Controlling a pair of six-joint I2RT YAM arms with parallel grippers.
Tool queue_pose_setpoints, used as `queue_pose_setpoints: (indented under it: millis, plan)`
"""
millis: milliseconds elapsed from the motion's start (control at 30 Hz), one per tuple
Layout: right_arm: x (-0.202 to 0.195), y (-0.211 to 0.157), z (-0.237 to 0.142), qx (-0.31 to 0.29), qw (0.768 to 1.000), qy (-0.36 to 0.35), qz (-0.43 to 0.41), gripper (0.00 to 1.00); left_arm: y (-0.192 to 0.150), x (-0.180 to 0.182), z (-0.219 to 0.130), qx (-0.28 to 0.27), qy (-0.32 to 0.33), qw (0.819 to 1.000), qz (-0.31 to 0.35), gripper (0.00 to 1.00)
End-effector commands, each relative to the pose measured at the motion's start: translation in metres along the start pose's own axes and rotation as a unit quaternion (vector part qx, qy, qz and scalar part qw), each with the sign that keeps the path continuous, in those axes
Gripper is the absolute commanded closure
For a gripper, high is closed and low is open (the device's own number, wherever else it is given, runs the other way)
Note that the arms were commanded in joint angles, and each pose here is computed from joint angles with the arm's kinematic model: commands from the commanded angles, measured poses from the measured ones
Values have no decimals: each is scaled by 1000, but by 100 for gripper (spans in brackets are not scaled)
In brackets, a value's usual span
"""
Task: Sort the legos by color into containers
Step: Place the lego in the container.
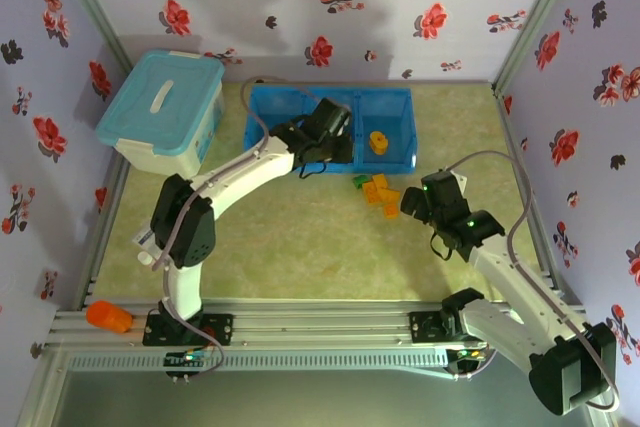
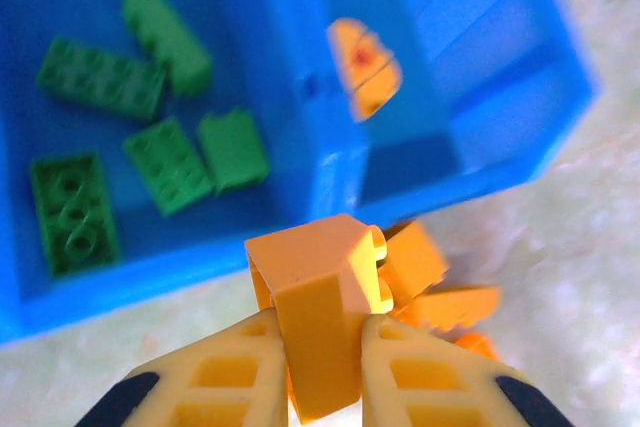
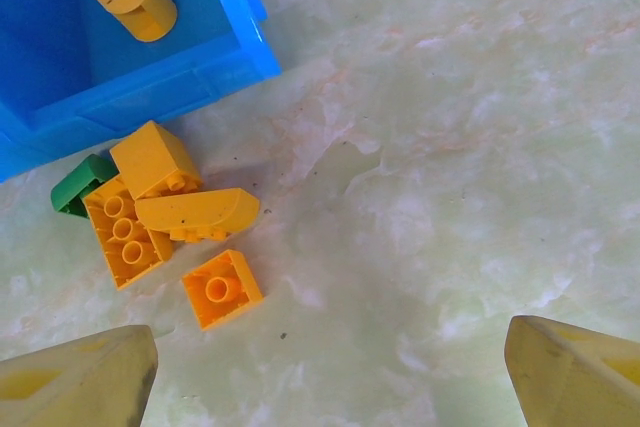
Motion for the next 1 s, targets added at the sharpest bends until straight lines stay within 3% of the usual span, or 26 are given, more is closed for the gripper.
queue_pose_setpoints:
  millis: [0,233,533,567,633,667,700,733,967]
  plan:
    - [-6,-4,-1,-2,1000,1,17,10,8,-13,16,25,-22,999,33,81]
    - [-19,-11,-7,-3,1000,-5,19,10,30,-29,56,32,-39,998,44,80]
    - [-23,-16,-7,5,1000,-6,20,10,32,-31,93,32,-49,997,45,75]
    - [-23,-17,-6,8,1000,-5,18,10,33,-31,94,30,-53,997,43,73]
    - [-22,-19,-4,12,1000,-4,17,10,34,-31,97,28,-59,997,42,56]
    - [-21,-19,-3,14,1000,-2,15,10,35,-33,96,27,-67,996,43,41]
    - [-20,-19,-3,16,1000,5,13,9,36,-35,94,27,-78,996,46,19]
    - [-18,-20,-2,18,1000,13,11,9,37,-37,92,26,-85,995,48,13]
    - [-9,-27,7,41,997,62,1,10,45,-48,39,-4,-102,992,70,15]
Point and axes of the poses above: each hand's point on the last joint's axis, 136 mm out from that joint toward the fingers, its own z axis out along the fingers, its own x axis along the line the jaws close on, y = z × x, the point moved 8 cm from there along -z, back along the fingers, and after that the axes turned 10 degrees about z, right-handed, at the moved point
